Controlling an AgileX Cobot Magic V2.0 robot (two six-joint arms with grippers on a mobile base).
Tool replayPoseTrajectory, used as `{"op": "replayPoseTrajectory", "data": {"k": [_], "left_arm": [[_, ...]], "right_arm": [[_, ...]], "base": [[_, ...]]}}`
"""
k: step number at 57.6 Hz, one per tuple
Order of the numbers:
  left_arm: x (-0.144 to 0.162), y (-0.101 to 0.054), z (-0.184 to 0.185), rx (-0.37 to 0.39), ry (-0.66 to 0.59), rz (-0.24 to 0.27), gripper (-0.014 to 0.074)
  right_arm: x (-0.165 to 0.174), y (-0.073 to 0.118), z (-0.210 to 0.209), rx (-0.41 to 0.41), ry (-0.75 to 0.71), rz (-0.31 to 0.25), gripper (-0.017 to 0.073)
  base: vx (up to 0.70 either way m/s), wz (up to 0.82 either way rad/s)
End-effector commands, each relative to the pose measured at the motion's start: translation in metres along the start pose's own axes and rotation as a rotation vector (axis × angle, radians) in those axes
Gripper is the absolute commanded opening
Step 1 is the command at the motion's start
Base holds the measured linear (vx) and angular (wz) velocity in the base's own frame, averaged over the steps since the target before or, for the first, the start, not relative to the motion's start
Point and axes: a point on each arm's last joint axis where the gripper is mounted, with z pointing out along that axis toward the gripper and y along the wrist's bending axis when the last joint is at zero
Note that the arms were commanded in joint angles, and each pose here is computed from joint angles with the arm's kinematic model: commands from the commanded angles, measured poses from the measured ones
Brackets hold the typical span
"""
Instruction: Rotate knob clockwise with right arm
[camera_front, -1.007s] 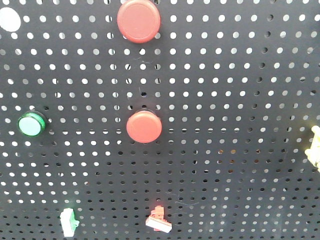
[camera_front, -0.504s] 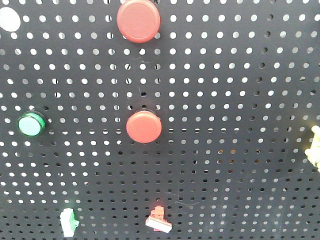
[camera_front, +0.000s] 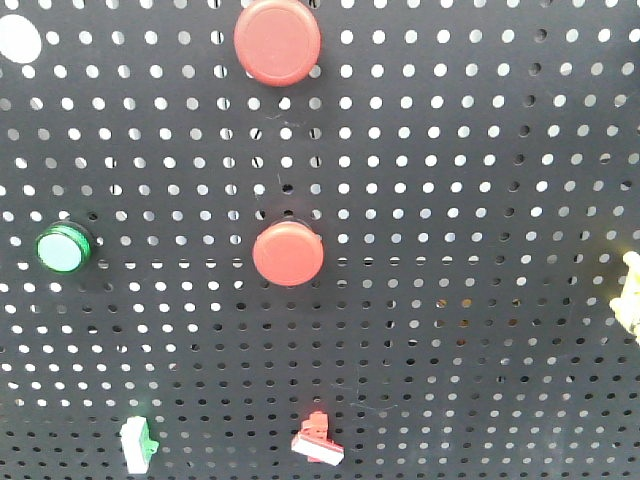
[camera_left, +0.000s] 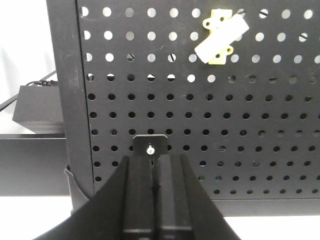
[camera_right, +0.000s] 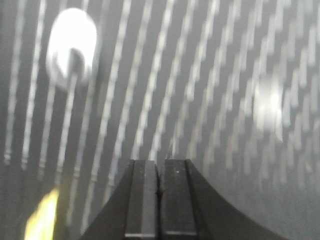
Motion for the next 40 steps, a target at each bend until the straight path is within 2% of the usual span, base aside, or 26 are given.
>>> {"op": "replayPoseTrajectory", "data": {"k": [1, 7, 13, 16, 18, 21, 24, 26, 28, 34, 40], "left_arm": [[-0.005, 0.000, -0.001, -0.002, -0.085, -0.005, -0.0006], [-0.005, 0.000, -0.001, -0.002, -0.085, -0.005, -0.0006], [-0.005, 0.000, -0.001, -0.002, -0.085, -0.005, -0.0006], [-0.005, 0.000, -0.001, -0.002, -0.085, -0.005, -0.0006], [-0.005, 0.000, -0.001, -0.002, -0.085, -0.005, -0.0006], [-0.005, 0.000, -0.001, -0.002, -0.085, -0.005, -0.0006], [-0.005, 0.000, -0.001, -0.002, -0.085, -0.005, -0.0006], [-0.005, 0.000, -0.001, -0.002, -0.085, -0.005, -0.0006], [-0.005, 0.000, -0.001, -0.002, -0.085, -0.005, -0.0006], [-0.005, 0.000, -0.001, -0.002, -0.085, -0.005, -0.0006], [-0.005, 0.000, -0.001, -0.002, -0.085, -0.005, -0.0006]], "right_arm": [[-0.023, -0.002, 0.008, -0.020, -0.089, 0.044, -0.0006], [-0.026, 0.003, 0.015, -0.083, -0.108, 0.104, -0.0006], [-0.024, 0.009, 0.025, -0.137, -0.096, 0.068, -0.0006], [-0.024, 0.013, 0.031, -0.178, -0.100, 0.011, -0.0006], [-0.024, 0.016, 0.034, -0.206, -0.109, -0.052, -0.0006], [-0.024, 0.020, 0.036, -0.238, -0.130, -0.182, -0.0006], [-0.025, 0.023, 0.037, -0.257, -0.151, -0.279, -0.0006], [-0.025, 0.025, 0.036, -0.268, -0.172, -0.364, -0.0006], [-0.026, 0.026, 0.036, -0.270, -0.189, -0.422, -0.0006], [-0.028, 0.025, 0.036, -0.244, -0.221, -0.501, -0.0005], [-0.032, 0.022, 0.036, -0.205, -0.256, -0.502, 0.0000]], "base": [[0.00, 0.00], [0.00, 0.00], [0.00, 0.00], [0.00, 0.00], [0.00, 0.00], [0.00, 0.00], [0.00, 0.00], [0.00, 0.00], [0.00, 0.00], [0.00, 0.00], [0.00, 0.00]]}}
